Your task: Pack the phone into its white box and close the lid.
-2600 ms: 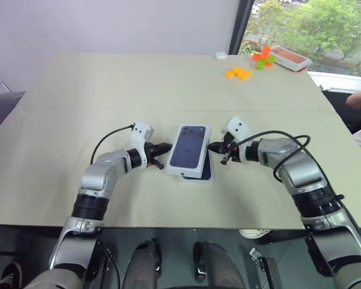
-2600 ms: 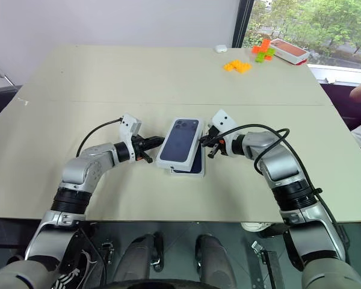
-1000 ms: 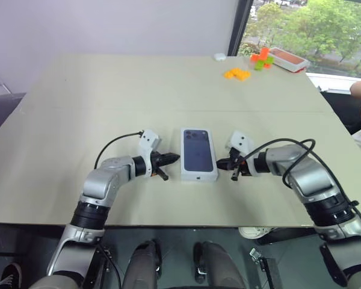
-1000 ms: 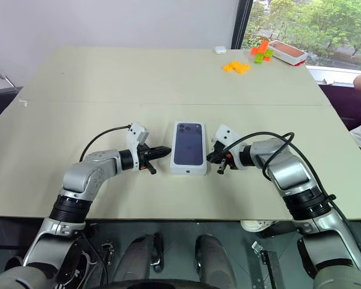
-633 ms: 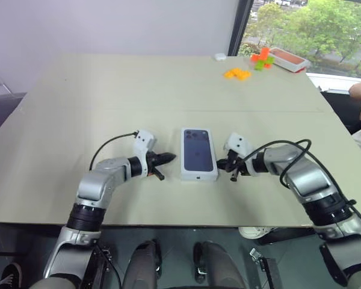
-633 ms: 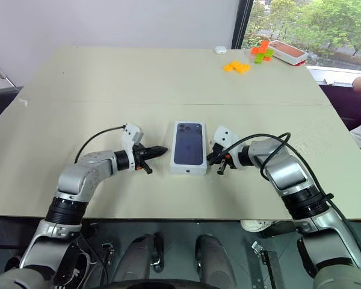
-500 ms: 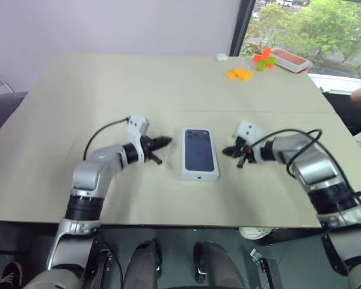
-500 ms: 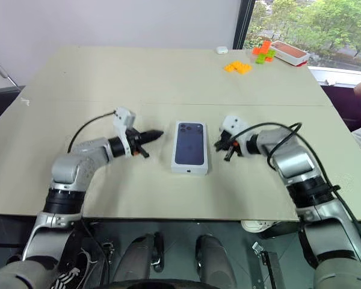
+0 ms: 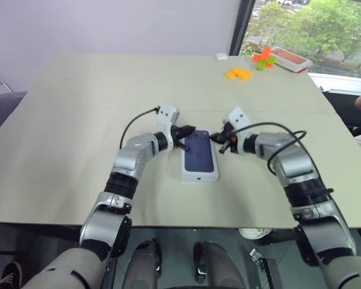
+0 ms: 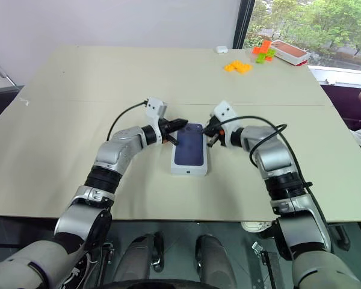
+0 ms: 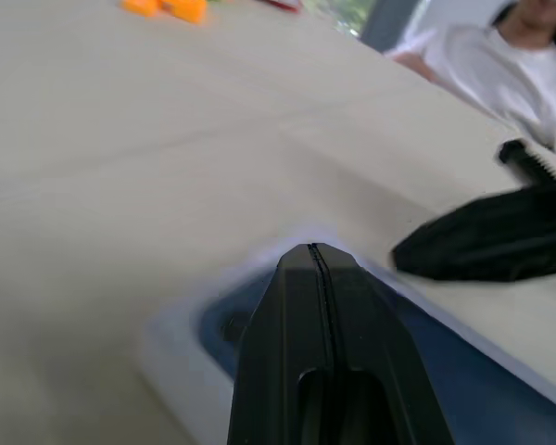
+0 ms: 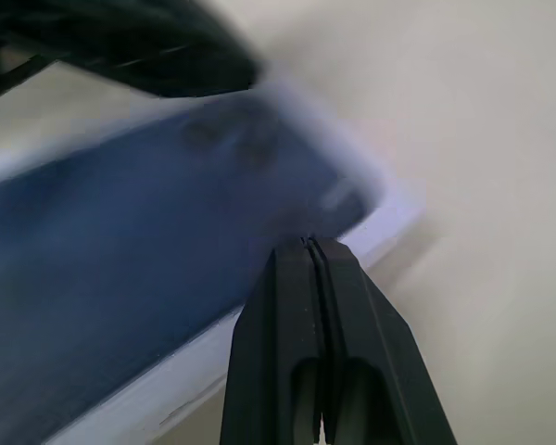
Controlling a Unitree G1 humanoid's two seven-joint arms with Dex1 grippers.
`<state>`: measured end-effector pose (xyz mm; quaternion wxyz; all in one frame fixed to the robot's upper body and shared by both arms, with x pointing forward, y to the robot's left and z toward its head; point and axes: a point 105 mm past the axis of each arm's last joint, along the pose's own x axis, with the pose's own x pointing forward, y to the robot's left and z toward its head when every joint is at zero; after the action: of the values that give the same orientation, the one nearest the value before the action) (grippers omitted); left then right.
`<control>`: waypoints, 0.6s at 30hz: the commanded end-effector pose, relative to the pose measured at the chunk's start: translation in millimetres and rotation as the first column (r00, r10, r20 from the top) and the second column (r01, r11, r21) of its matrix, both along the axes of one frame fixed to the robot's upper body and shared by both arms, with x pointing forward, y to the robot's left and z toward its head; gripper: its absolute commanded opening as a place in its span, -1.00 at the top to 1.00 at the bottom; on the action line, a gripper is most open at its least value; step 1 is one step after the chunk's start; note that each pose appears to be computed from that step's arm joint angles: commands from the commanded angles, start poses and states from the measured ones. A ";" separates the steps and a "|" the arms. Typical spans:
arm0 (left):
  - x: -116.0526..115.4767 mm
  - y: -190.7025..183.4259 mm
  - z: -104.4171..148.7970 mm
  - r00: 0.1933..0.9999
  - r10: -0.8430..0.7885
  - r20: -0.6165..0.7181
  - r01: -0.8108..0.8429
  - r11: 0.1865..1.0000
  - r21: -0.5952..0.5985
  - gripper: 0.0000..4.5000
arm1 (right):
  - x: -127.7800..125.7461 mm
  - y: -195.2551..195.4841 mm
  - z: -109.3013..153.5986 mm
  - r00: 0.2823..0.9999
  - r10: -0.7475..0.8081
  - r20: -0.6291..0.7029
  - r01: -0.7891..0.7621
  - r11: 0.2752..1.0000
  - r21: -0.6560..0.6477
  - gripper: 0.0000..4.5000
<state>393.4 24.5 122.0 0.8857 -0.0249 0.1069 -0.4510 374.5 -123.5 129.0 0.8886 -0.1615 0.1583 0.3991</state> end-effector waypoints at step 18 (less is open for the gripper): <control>-43.5 38.5 -14.2 0.988 -0.137 -0.076 0.144 0.985 0.097 1.00 | -45.4 10.2 -3.1 0.966 0.226 -0.126 -0.228 0.974 0.003 0.98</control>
<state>346.6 57.4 109.4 0.8378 0.0180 0.1614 -0.5213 326.8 -115.6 118.2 0.8182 -0.1610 0.2143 0.5086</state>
